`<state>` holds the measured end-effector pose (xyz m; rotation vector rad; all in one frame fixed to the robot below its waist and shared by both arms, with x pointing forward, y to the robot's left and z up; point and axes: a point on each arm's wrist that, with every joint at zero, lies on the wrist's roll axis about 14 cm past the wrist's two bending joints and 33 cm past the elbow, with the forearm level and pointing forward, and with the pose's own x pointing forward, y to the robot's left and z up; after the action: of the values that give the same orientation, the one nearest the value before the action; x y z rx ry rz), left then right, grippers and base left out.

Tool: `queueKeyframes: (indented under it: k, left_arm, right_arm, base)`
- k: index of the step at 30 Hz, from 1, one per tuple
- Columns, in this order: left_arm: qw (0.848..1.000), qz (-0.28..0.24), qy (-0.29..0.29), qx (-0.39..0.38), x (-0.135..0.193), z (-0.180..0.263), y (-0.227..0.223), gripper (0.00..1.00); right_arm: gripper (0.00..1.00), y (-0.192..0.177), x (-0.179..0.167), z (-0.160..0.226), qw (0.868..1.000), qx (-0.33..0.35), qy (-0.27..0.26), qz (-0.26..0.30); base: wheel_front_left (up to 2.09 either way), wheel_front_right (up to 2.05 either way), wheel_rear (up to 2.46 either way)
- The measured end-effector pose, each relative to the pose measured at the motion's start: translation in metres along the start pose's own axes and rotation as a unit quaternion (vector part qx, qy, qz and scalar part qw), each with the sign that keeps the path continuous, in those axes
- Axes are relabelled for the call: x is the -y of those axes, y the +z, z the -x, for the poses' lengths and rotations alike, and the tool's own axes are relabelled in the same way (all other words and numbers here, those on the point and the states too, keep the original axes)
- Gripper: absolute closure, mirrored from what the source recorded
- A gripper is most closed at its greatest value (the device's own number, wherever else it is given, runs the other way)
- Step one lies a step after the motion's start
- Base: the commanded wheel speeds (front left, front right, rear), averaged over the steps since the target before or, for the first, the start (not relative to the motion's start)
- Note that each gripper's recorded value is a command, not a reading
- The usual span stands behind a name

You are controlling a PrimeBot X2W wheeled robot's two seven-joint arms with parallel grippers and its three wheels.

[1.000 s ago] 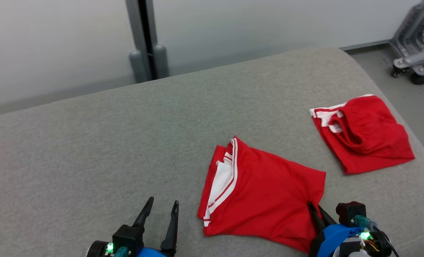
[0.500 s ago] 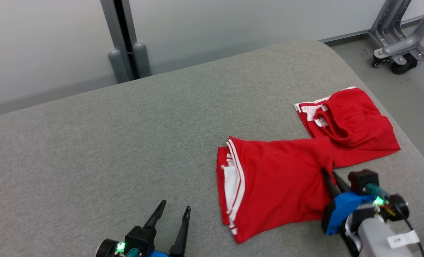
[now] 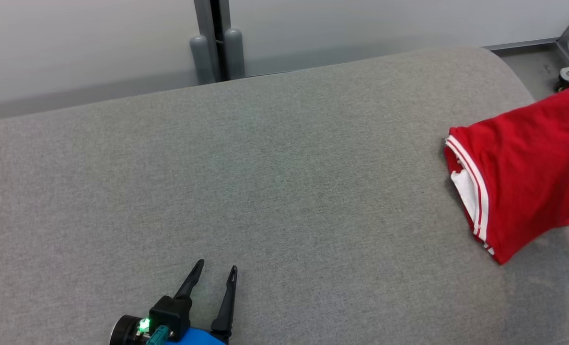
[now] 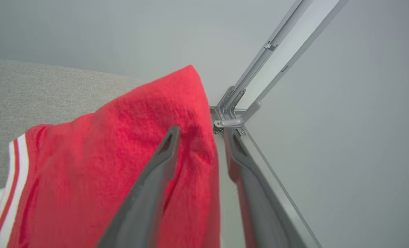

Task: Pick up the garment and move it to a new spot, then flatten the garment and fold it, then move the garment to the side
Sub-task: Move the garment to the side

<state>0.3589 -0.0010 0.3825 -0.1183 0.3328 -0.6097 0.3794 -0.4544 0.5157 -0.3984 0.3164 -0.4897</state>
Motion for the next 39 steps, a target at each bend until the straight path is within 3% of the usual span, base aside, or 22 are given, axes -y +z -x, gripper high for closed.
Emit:
queueKeyframes:
  k: [8,16,24,31,39]
  left_arm:
    - [0.999,0.006,0.041,0.019,-0.027,0.001,0.012,0.0]
    - [0.99,0.011,0.125,0.058,-0.073,0.016,0.036,0.0]
    - [0.975,0.026,0.206,0.082,-0.113,0.052,0.045,0.0]
    - [0.965,0.039,0.244,0.086,-0.126,0.079,0.04,0.0]
    - [0.96,0.053,0.261,0.086,-0.127,0.097,0.034,0.0]
  right_arm:
    - [0.0,0.023,-0.071,0.0,0.996,0.065,0.042,-0.048]
    - [0.0,0.063,-0.145,0.023,0.978,0.138,0.115,-0.11]
    - [0.0,0.036,-0.214,0.068,0.958,0.114,0.209,-0.158]
    - [0.0,0.025,-0.244,0.093,0.942,0.094,0.253,-0.199]
    - [0.0,0.03,-0.255,0.108,0.931,0.1,0.276,-0.217]
  base:
    - [0.0,0.0,0.0]
    - [0.0,0.0,0.0]
    - [0.0,0.0,0.0]
    - [0.0,0.0,0.0]
    - [0.0,0.0,0.0]
